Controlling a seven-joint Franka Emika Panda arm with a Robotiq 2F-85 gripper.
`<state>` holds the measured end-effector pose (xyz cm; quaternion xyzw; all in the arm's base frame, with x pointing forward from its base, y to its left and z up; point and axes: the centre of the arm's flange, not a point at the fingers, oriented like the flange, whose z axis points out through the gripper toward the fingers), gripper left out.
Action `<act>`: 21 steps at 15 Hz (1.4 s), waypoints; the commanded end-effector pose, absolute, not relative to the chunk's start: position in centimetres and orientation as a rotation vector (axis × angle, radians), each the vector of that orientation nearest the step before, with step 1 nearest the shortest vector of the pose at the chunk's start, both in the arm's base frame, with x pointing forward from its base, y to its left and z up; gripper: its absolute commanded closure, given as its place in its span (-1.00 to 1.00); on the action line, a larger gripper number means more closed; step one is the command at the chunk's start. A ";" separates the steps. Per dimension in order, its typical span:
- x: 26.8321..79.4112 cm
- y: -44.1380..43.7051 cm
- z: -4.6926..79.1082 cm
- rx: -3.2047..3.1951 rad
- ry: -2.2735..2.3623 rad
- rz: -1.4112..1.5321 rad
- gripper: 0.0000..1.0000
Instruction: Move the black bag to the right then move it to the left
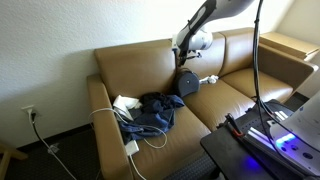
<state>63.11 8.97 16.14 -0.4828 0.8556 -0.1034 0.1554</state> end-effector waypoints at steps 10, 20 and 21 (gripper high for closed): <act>64.0 4.1 11.2 -1.382 2.530 -0.577 -1.00; 66.2 1.9 6.7 -1.312 2.401 -0.752 -1.00; 66.2 2.1 6.2 -1.297 2.391 -0.752 -1.00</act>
